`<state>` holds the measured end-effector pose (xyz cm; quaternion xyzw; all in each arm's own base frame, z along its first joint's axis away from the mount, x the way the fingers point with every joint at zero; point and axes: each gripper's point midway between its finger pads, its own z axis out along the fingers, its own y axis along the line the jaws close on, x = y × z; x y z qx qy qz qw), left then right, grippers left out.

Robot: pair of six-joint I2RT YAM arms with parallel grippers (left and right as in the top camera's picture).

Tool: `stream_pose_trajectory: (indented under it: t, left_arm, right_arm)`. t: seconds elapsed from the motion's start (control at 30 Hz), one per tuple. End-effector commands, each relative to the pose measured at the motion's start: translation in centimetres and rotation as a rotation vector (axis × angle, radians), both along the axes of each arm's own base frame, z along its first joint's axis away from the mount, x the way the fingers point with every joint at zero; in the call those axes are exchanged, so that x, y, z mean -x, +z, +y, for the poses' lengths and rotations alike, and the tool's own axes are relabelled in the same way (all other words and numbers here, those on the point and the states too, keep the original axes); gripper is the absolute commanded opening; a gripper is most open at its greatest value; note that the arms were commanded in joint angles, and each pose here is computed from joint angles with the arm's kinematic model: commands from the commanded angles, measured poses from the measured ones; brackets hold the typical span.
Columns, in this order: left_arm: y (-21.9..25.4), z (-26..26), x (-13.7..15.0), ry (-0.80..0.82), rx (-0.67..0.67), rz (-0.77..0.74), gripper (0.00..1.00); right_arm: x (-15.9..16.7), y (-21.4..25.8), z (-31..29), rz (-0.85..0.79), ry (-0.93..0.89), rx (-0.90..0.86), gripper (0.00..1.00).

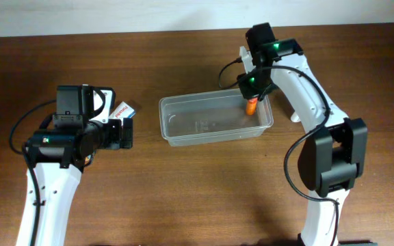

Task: Pack container
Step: 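Carry the orange tube into the container's right end and release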

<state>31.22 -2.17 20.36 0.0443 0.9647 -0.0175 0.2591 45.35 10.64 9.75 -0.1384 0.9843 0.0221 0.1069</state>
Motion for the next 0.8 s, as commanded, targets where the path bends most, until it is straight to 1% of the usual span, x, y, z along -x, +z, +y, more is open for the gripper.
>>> stream_pose_trajectory:
  t: [0.0,0.1,0.13,0.2,0.27,0.6,0.77]
  left_arm:
    - [0.6,0.2,-0.3,-0.005,-0.005,-0.015,0.99]
    - [0.6,0.1,-0.3,-0.005,-0.005,-0.014,1.00]
    - [0.6,0.2,-0.3,-0.005,-0.005,-0.015,0.99]
    - [0.6,0.2,-0.3,-0.005,-0.005,-0.014,0.99]
    - [0.6,0.1,-0.3,-0.005,-0.005,-0.014,0.99]
    - [0.6,0.1,-0.3,-0.005,-0.005,-0.014,1.00]
    - [0.6,0.2,-0.3,-0.005,-0.005,-0.015,0.99]
  right_arm:
    - [0.6,-1.7,-0.9,0.027,-0.016,0.021,0.16]
    - [0.6,-1.8,-1.0,0.028,-0.019,0.021,0.17]
    - [0.6,-1.8,-1.0,0.029,-0.020,0.022,0.23]
    - [0.7,-1.8,-1.0,0.033,-0.019,0.022,0.30]
    - [0.8,-1.8,-1.0,0.037,-0.019,0.023,0.33]
    - [1.0,-1.7,-1.1,0.042,-0.019,0.024,0.38]
    - [0.9,-0.7,-1.2,0.020,-0.021,0.027,0.41]
